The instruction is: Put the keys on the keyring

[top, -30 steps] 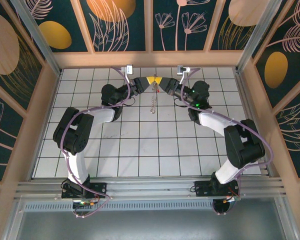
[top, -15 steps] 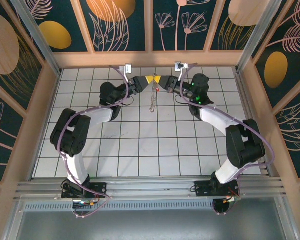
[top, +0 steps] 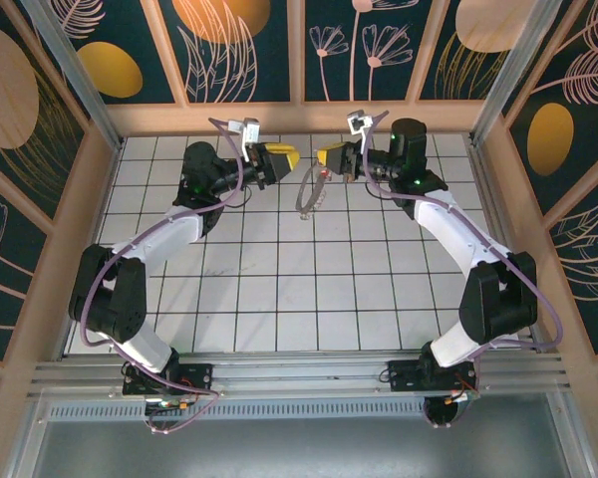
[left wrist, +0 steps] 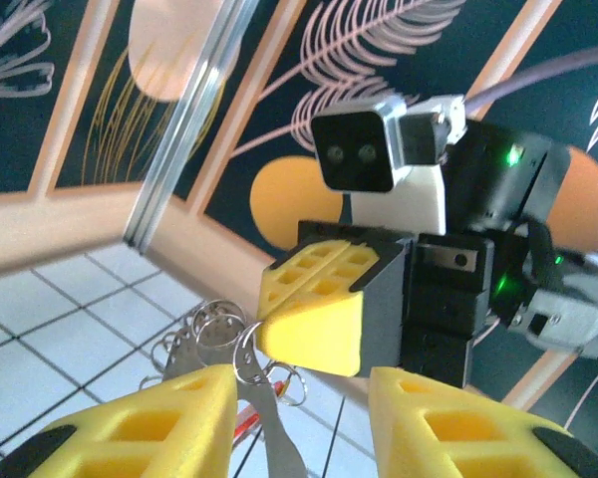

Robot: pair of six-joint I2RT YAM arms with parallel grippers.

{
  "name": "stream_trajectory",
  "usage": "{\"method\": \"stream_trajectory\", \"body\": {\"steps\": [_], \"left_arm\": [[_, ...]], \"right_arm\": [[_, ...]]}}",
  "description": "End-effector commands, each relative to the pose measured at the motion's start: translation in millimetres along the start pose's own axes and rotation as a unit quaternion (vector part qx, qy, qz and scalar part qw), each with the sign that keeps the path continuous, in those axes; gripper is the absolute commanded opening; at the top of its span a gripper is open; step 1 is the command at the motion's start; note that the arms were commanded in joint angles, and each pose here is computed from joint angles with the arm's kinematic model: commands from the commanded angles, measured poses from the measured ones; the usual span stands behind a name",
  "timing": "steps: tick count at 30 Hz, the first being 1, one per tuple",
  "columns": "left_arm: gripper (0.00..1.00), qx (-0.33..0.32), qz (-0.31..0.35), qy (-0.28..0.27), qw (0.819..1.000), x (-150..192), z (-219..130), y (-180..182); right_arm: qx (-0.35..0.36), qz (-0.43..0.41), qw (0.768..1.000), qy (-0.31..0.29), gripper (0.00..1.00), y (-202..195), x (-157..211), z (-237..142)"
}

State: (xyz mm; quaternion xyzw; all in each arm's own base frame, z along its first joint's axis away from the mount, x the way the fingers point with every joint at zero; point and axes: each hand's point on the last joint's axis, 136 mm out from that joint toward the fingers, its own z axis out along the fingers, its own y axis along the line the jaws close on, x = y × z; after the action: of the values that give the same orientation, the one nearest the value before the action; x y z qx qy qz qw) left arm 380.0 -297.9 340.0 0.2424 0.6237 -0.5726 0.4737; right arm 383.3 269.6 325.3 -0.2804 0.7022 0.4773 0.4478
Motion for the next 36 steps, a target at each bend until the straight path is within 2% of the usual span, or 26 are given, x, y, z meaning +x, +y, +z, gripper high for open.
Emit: {"method": "stream_trajectory", "body": {"steps": [1, 6, 13, 36], "left_arm": [[0.4, 0.018, 0.023, 0.043, 0.999, 11.2, 2.6, 1.3], [0.41, 0.04, 0.019, 0.075, 0.996, 24.9, 7.0, 4.5], [0.4, 0.055, 0.002, 0.093, 0.994, 38.6, 12.1, 14.6], [0.37, 0.118, -0.024, 0.08, 0.99, 41.1, 23.4, -4.8]], "right_arm": [[-0.03, -0.062, 0.998, 0.01, 0.0, 23.7, -10.3, -9.1], [-0.041, -0.067, 0.997, 0.026, 0.0, 25.9, -1.9, -10.9], [-0.06, -0.061, 0.996, 0.031, 0.0, 29.9, 4.7, -12.6], [-0.094, -0.042, 0.995, 0.019, 0.0, 35.4, 6.2, -10.2]]}}
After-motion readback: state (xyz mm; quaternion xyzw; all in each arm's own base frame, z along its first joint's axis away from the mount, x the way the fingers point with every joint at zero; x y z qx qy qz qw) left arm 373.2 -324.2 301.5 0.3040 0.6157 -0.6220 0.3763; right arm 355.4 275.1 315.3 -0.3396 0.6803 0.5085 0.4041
